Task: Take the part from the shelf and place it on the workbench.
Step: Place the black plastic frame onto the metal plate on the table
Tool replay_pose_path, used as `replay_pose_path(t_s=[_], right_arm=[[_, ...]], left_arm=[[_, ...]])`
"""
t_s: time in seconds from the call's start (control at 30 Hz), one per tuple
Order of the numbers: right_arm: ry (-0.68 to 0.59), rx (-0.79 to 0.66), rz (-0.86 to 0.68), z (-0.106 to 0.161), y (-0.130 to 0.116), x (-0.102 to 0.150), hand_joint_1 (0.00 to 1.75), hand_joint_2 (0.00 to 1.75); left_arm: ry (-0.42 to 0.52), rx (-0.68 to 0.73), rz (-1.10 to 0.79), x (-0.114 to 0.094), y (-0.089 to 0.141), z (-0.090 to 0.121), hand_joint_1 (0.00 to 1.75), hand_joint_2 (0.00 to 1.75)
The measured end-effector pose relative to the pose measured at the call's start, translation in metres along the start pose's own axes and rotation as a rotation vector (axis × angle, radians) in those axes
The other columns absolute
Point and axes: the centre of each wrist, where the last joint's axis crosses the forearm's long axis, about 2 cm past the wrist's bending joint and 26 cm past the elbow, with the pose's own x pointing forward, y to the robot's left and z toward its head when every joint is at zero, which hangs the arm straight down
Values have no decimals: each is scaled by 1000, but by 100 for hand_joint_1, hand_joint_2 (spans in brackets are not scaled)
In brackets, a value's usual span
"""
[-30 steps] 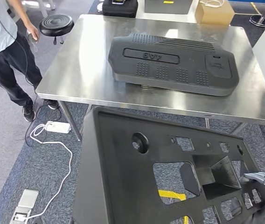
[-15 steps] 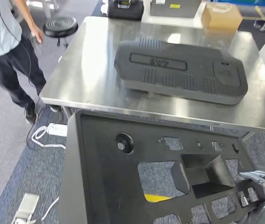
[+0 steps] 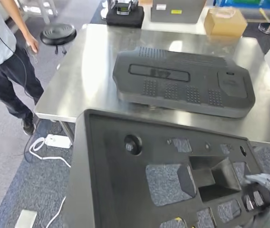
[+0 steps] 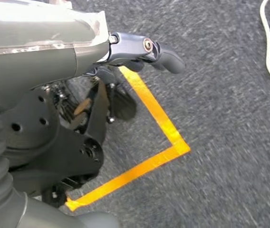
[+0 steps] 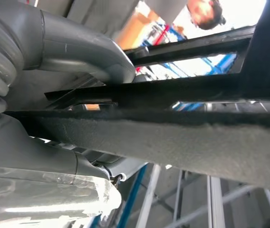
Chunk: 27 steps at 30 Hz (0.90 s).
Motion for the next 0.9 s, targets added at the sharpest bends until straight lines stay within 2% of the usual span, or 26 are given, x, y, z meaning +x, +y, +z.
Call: replay_pose_path(t_s=[0.9], right_arm=[[10, -1, -4, -2, 2, -2, 175, 175]], left_arm=[[5, -1, 4, -2, 0, 1, 0, 175]])
